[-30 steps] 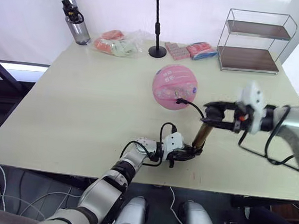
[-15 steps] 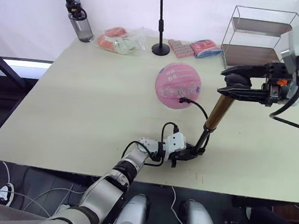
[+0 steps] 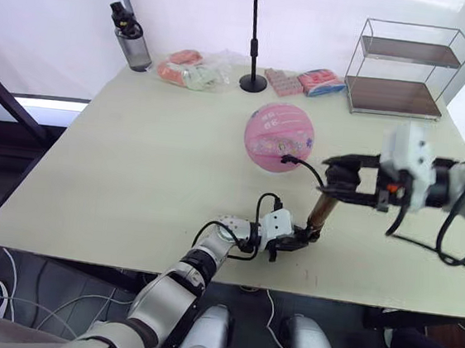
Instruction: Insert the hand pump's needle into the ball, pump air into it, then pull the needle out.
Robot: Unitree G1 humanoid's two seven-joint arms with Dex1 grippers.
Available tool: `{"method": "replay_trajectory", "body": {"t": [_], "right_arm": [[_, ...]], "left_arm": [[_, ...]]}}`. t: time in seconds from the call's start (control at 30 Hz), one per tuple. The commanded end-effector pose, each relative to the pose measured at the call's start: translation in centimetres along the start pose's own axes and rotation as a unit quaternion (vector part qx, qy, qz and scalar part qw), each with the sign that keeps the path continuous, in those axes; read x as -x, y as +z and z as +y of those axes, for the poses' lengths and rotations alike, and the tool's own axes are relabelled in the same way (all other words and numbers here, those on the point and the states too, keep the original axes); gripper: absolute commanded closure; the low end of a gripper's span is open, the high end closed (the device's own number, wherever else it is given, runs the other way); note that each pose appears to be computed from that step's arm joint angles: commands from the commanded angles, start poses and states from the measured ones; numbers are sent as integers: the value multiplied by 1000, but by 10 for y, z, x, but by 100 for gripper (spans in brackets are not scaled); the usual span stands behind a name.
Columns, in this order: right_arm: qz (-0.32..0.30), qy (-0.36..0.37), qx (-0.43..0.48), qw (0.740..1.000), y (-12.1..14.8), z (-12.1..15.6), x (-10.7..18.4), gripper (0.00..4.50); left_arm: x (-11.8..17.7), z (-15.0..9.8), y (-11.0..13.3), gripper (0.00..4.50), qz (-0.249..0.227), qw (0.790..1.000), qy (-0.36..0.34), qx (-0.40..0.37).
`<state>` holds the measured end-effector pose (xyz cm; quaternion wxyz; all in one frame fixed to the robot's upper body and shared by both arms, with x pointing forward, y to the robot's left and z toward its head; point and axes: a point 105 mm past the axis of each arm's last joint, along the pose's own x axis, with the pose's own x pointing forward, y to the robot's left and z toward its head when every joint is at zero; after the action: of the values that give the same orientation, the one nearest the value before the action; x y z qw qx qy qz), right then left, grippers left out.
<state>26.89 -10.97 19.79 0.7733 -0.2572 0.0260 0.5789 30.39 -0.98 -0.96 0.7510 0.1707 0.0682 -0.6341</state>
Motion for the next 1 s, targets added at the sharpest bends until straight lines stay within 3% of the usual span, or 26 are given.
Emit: {"method": "replay_trajectory", "body": {"t": [0.03, 0.2, 0.3, 0.4, 0.77, 1.0], "right_arm": [[60, 11, -27, 998, -50, 14, -16, 270], [72, -5, -35, 997, -77, 16, -24, 270], [72, -4, -24, 997, -76, 11, -19, 270], [21, -23, -18, 999, -39, -10, -7, 270], [-62, -50, 9, 997, 65, -49, 45, 270], [-71, -60, 25, 995, 105, -59, 70, 270]], "left_arm": [[2, -29, -44, 341, 73, 995, -24, 59], [-1, -30, -43, 341, 74, 995, -26, 63], [-2, -30, -43, 341, 75, 995, -28, 62], [-3, -31, -43, 341, 75, 995, -31, 62], [-5, -33, -41, 341, 74, 995, -41, 59], [-9, -36, -38, 341, 69, 995, -45, 57]]}}
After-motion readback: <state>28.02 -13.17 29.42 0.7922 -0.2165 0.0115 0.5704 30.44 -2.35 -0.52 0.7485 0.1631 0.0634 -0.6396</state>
